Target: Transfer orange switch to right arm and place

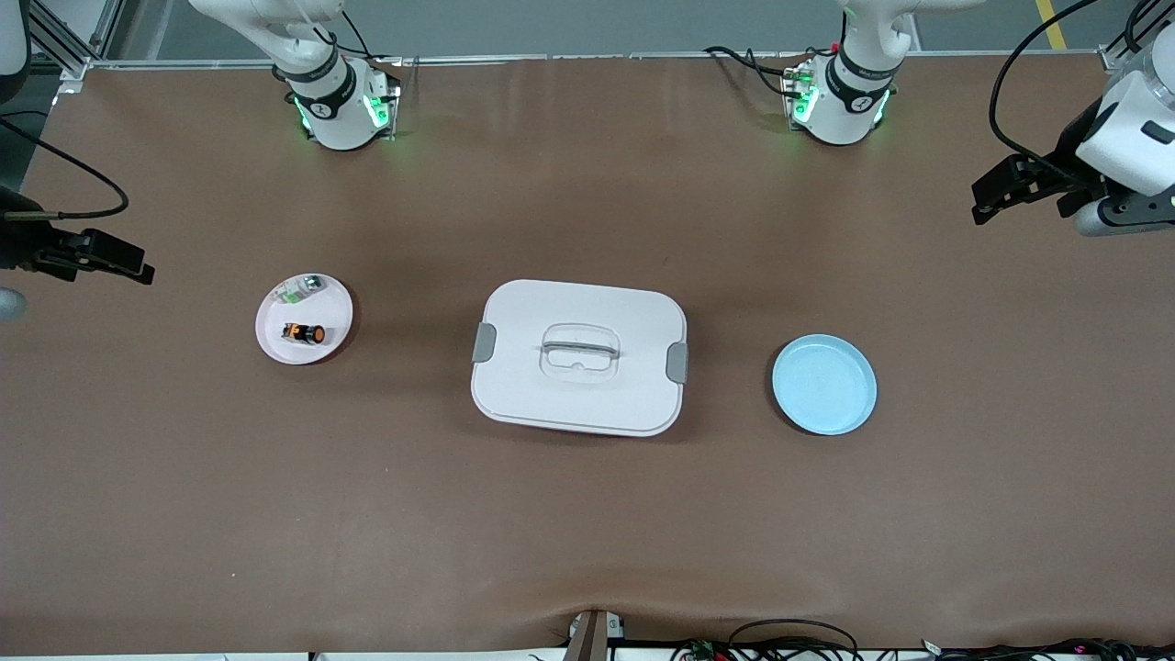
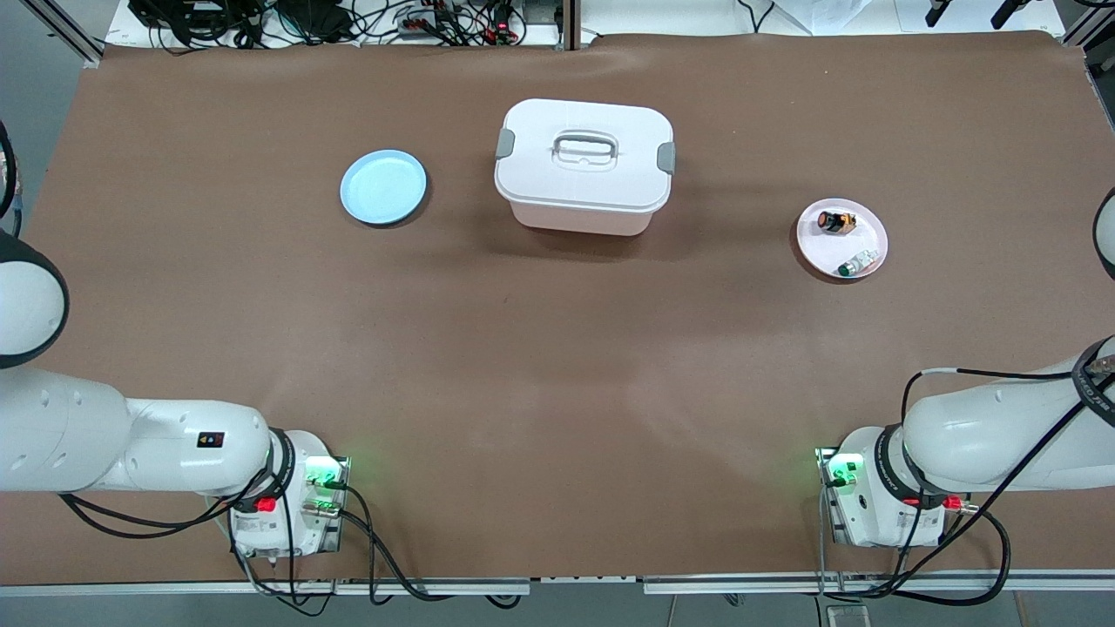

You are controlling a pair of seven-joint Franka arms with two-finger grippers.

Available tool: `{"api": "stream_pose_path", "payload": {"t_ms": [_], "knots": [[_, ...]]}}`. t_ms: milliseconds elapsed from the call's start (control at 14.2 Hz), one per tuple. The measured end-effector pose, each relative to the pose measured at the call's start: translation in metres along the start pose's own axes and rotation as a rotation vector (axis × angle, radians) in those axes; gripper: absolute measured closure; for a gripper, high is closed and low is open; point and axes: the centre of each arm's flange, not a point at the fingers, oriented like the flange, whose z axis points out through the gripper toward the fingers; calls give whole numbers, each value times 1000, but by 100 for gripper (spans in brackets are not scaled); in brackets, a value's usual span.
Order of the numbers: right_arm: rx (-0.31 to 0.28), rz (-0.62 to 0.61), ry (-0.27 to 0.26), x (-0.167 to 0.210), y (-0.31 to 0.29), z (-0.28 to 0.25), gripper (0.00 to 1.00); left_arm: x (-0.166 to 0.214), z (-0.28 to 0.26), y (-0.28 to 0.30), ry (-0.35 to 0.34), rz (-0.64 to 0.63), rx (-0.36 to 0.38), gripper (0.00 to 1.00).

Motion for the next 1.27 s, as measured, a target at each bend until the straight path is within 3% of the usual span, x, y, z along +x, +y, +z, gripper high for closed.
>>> {"api": "stream_pose_path", "payload": {"t_ms": [564,1268], "knots": [[2,34,76,-24,20,-17,0,1,-14,-12,29,-5,-6,0],[1,23,74,-24,16,-17,0,-18,3,6,-13,32,9,0]]}}
